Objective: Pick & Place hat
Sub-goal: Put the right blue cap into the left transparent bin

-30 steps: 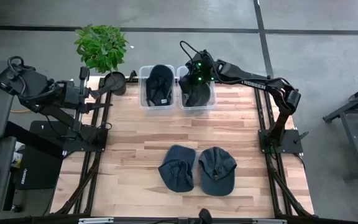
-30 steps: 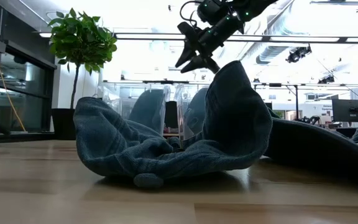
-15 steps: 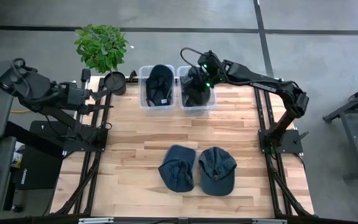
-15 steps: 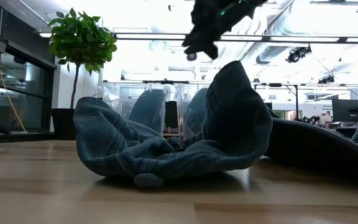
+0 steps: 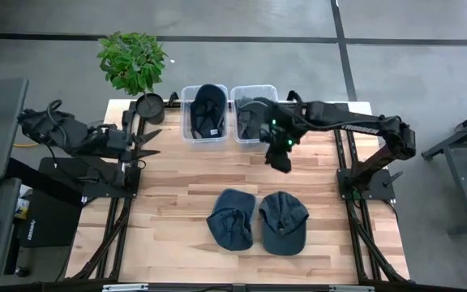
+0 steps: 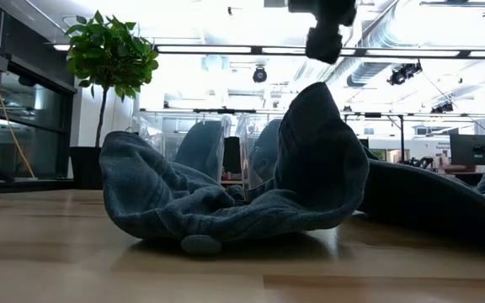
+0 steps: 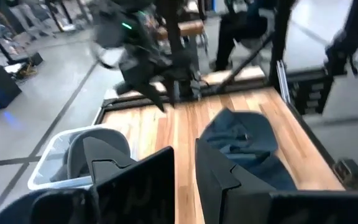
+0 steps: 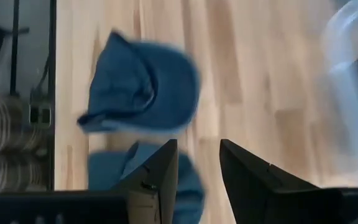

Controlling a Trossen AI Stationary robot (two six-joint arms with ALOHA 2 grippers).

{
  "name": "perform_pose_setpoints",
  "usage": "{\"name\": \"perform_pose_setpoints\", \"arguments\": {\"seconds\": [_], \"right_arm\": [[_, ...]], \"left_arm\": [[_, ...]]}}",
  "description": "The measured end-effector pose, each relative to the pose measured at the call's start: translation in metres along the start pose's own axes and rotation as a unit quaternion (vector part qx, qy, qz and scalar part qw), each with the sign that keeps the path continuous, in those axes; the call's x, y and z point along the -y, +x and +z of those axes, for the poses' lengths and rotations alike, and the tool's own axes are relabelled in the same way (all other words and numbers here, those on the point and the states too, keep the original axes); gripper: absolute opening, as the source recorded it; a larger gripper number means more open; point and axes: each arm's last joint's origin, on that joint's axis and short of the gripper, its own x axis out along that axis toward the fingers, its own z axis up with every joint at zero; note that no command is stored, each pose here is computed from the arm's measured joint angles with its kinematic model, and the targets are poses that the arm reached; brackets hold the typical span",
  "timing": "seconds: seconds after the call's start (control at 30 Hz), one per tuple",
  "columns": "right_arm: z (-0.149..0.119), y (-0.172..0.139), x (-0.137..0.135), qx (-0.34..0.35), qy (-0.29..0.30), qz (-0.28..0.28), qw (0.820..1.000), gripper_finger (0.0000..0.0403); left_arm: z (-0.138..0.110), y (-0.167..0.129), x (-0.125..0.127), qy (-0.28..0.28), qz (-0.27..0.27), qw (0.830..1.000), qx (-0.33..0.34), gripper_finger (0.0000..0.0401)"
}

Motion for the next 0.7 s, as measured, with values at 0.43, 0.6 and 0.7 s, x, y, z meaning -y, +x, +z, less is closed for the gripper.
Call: {"name": "perform_pose_setpoints", "arguments": {"seconds": [0.43, 0.6, 0.7], "right_arm": [[-0.076, 0.037, -0.015, -0.008, 0.038, 0.006, 0.999, 0.0112], [-0.097, 0.027, -0.019, 0.029, 0.065, -0.004, 0.997, 0.0112], [-0.107, 0.019, -0.021, 0.051, 0.076, -0.024, 0.996, 0.0112]], "left_arm": [[-0.088, -0.018, -0.011, -0.084, 0.014, 0.99, 0.117, 0.0], [-0.119, -0.02, -0.011, -0.1, 0.014, 0.981, 0.166, 0.0], [-0.138, -0.017, -0.009, -0.11, 0.007, 0.975, 0.194, 0.0]]}}
